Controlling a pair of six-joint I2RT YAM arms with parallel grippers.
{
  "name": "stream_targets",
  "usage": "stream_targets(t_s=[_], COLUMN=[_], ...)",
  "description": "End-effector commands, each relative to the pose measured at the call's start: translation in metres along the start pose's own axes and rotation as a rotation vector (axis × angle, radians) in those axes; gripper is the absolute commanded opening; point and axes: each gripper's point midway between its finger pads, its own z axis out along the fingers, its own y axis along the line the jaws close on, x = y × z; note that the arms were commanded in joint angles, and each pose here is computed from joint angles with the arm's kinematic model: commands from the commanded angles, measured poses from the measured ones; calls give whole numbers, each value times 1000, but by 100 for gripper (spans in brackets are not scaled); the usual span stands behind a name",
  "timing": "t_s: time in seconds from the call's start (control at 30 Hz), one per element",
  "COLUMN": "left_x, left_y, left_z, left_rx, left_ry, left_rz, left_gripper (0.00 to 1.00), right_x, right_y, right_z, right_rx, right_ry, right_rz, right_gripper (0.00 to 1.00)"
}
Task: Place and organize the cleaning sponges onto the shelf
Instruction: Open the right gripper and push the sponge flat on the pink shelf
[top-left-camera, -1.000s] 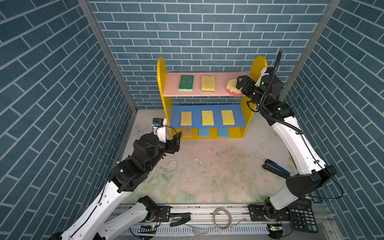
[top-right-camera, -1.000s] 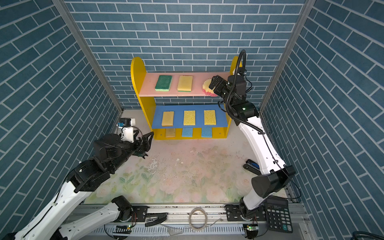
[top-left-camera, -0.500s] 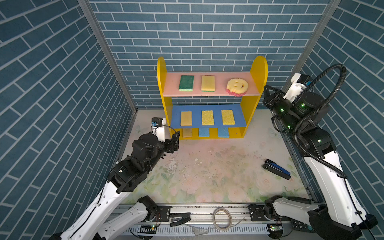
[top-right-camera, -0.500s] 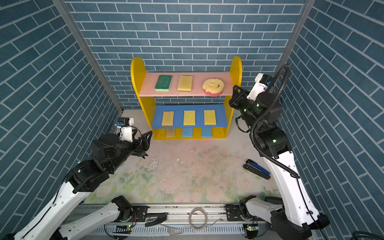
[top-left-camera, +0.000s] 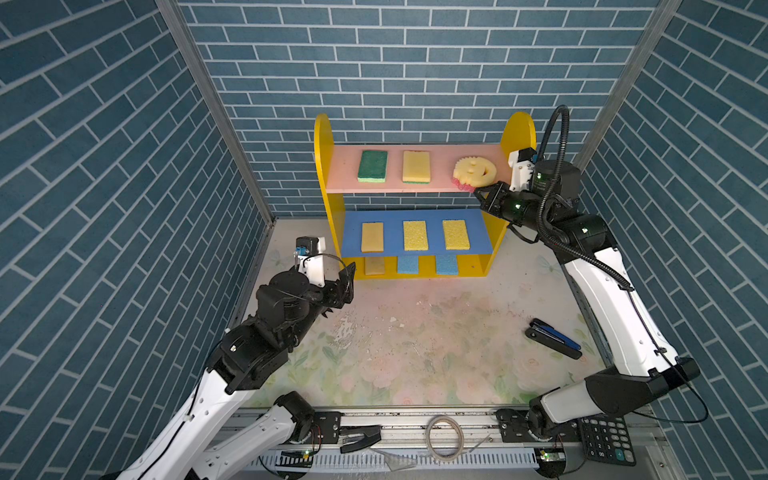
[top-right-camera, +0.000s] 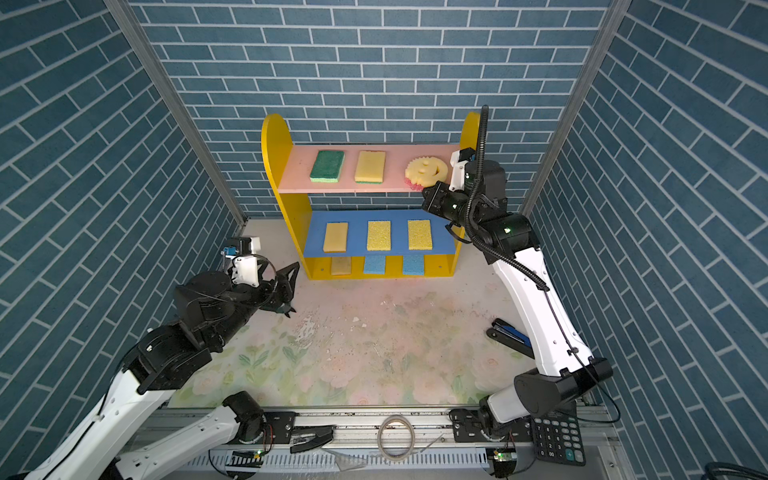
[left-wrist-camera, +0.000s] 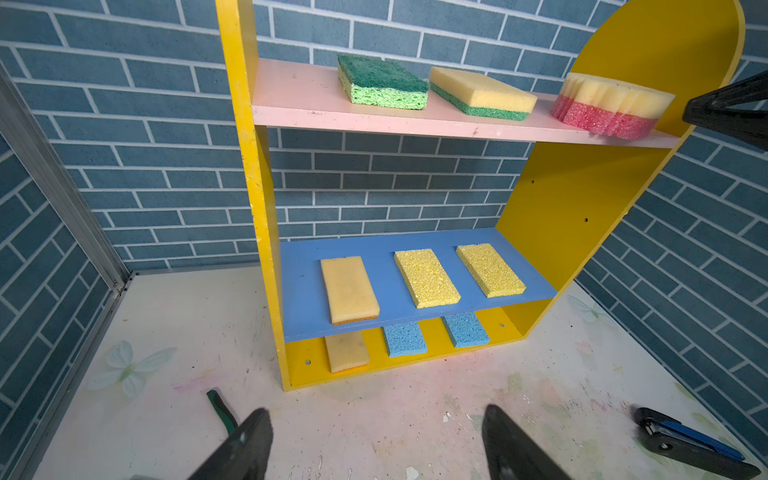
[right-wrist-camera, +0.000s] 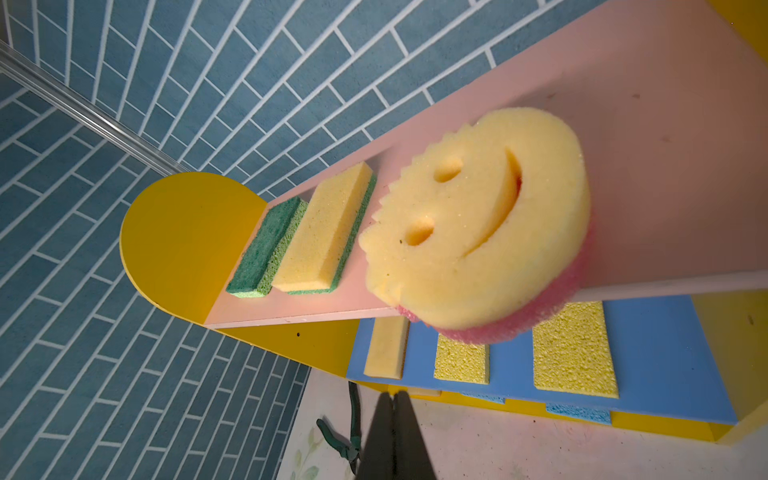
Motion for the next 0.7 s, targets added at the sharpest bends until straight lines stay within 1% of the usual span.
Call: stream_targets(t_s=[0.0, 0.13, 0.33, 0.67], left_x=[-1, 0, 2, 2], left_y=[7, 5, 5, 2], left_z=[-4, -1, 1, 7], left_rx=[-29, -24, -29, -25], left_ry=[-2, 4, 8, 14], left_rz=[17, 26, 33, 41], left_gripper=[81, 81, 82, 82], right_x=[-5, -7, -12, -10], right_y=[6, -1, -9, -26], right_z=[-5, 5, 13, 20], right_rx=[-59, -77, -72, -49], right_ry=[-8, 3, -2, 7], right_rz=[45, 93, 118, 153], right_gripper=[0, 0, 0, 0])
